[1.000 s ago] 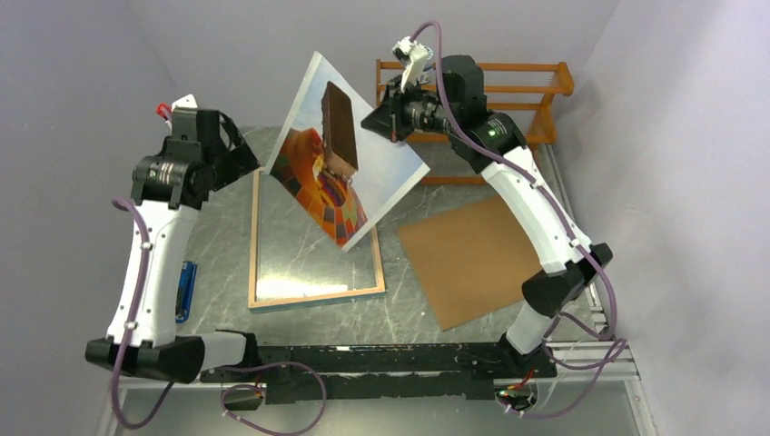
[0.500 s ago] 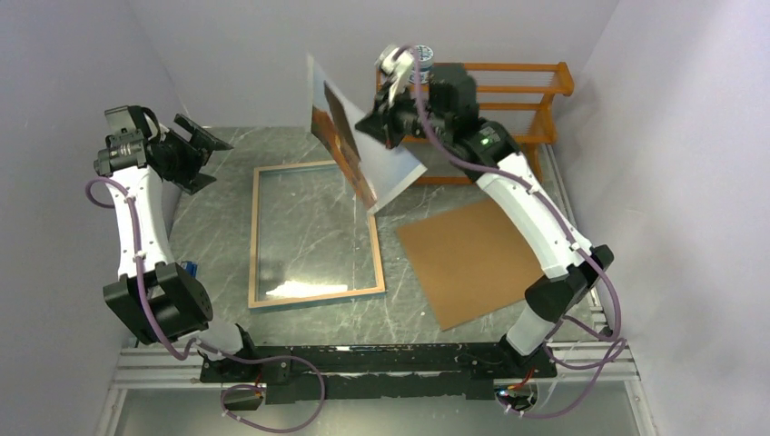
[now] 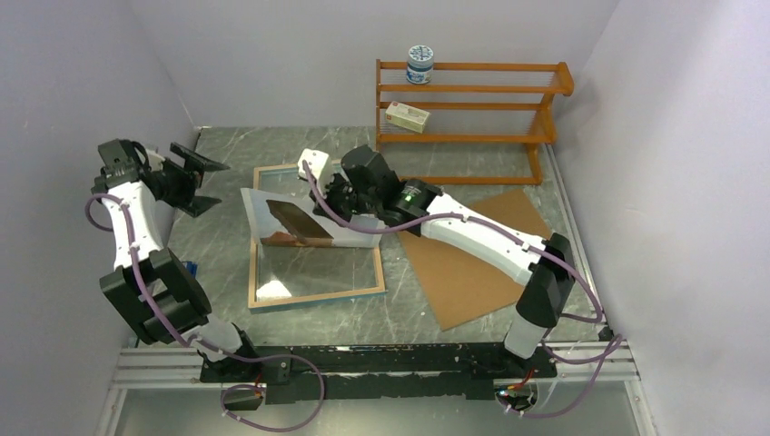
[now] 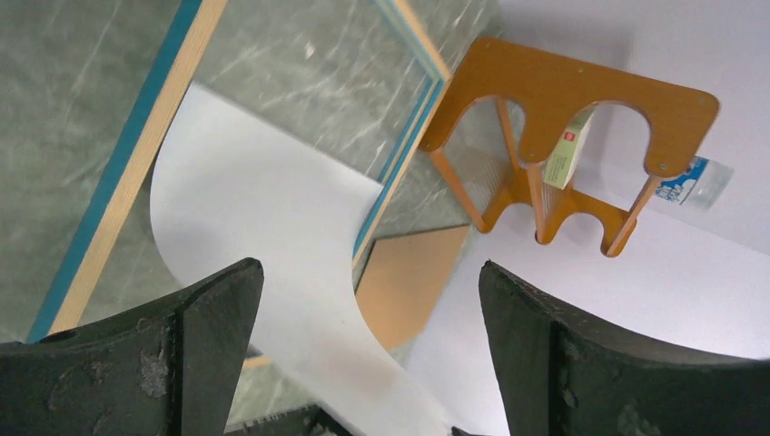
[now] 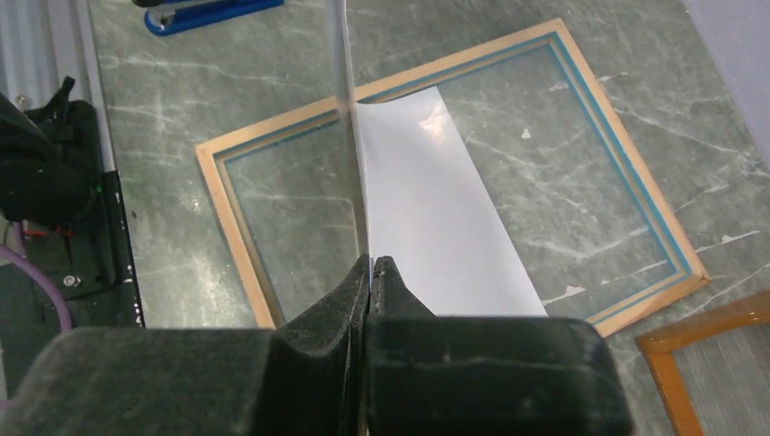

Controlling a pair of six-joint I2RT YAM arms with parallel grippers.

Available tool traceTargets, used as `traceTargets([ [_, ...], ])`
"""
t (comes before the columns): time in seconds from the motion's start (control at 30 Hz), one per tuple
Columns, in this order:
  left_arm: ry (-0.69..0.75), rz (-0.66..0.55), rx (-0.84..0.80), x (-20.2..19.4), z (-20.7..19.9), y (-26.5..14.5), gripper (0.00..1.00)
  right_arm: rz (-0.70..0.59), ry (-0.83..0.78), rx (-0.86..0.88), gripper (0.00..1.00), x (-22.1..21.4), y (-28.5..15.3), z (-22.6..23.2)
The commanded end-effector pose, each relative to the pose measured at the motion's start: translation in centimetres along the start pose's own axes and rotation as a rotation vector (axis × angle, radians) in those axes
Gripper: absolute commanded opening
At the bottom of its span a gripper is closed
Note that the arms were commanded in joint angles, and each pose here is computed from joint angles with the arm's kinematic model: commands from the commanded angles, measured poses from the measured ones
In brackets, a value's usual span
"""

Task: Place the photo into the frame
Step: Turn over the photo from the photo frame.

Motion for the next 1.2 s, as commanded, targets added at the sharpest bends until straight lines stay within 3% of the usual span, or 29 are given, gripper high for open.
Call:
traceTargets([
  [0.0,-0.035,0.088,-0.077,-2.6,0.8,0.3,0.94,-0.148,-0.086,-0.062,0.00,3.1,-0.6,0.4],
  [0.07,-0.040,0.094,-0.053,-3.5,1.2,-0.1,0.94,-0.154,-0.098,-0.060,0.00,2.9,-0.6,1.1],
  [0.23,-0.024,0.019,0.209,-4.7,4.6,-1.8,0.94,-0.180,-0.096,-0.057,0.00,1.3,-0.8,2.2],
  [0.37,-0.049,0.020,0.289,-6.3,6.1,-2.3,0.94,-0.252,-0.012,-0.128,0.00,0.8,-1.7,1.6],
  [0.5,-0.139,0.083,0.197,-9.0,5.7,-1.5,0.94,-0.344,0.026,-0.103,0.00,0.5,-2.9,2.5],
  [0.77,-0.338,0.185,-0.037,-13.0,2.8,-1.6,0.94,-0.397,-0.012,-0.085,0.00,0.5,-4.0,4.8],
  [0.93,-0.446,0.222,-0.084,-14.3,2.5,-1.6,0.94,-0.405,-0.024,-0.056,0.00,0.1,-3.8,6.0],
  [1.17,-0.478,0.179,-0.053,-13.7,3.1,-1.2,0.94,-0.398,-0.044,-0.060,0.00,-0.8,-4.0,6.2],
])
Point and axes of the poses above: each gripper's point midway between its finger pads, its own y axis out along the fingers, its own z axis along the line the jaws close on, x = y × z, the point moved 2 cm from there along -y, back along the fingers, and after that the axes turned 14 degrees about y, right-handed, at the moved point
